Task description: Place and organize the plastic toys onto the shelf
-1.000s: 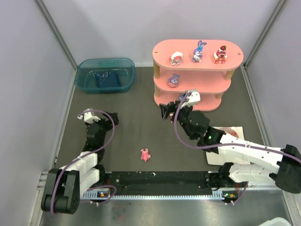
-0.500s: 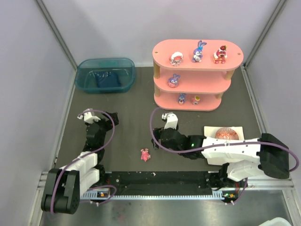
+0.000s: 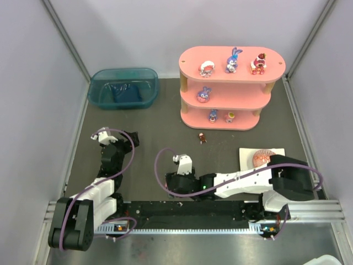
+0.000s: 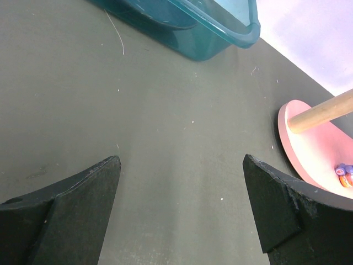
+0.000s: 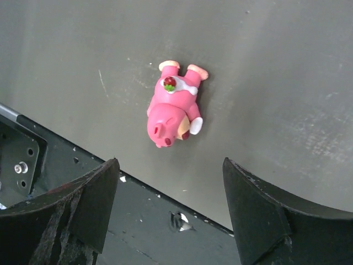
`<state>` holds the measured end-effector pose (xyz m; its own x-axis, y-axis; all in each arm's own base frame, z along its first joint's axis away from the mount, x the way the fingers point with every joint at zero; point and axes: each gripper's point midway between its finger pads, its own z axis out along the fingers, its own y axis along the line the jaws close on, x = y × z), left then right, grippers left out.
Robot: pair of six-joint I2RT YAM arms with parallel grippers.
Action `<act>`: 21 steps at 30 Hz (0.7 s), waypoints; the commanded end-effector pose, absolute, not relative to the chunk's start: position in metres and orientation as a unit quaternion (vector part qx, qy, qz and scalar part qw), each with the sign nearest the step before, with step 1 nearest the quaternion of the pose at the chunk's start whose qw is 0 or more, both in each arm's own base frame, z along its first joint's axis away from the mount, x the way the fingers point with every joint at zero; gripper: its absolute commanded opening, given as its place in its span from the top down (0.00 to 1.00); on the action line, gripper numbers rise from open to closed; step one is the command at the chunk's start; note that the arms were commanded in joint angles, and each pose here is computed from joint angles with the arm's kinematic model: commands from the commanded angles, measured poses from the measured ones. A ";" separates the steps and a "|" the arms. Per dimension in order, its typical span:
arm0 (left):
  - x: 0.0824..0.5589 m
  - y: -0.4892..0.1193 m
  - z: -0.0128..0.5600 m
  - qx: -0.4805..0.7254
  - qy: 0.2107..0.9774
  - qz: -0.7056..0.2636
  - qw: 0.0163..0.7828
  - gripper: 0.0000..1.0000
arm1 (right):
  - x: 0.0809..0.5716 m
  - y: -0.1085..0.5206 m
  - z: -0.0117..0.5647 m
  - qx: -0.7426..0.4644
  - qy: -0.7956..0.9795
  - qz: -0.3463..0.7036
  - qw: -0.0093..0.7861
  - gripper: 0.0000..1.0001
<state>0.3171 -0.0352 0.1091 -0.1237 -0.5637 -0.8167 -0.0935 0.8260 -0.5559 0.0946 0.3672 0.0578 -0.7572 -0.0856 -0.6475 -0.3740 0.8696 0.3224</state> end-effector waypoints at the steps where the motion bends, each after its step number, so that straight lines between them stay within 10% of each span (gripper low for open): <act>1: 0.322 -0.036 0.129 -0.223 0.703 -0.202 0.645 0.02 | 0.095 0.389 0.076 -0.100 0.900 0.241 0.349 0.24; 21: 0.323 -0.036 0.129 -0.223 0.703 -0.202 0.645 0.02 | 0.102 0.406 0.076 -0.076 0.860 0.210 0.458 0.31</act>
<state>0.3171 -0.0355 0.1093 -0.1231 -0.5693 -0.8128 -0.0943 0.8221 -0.5615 0.1017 0.3827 0.0501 -0.6389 -0.0233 -0.7689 -0.3258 0.9137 0.2431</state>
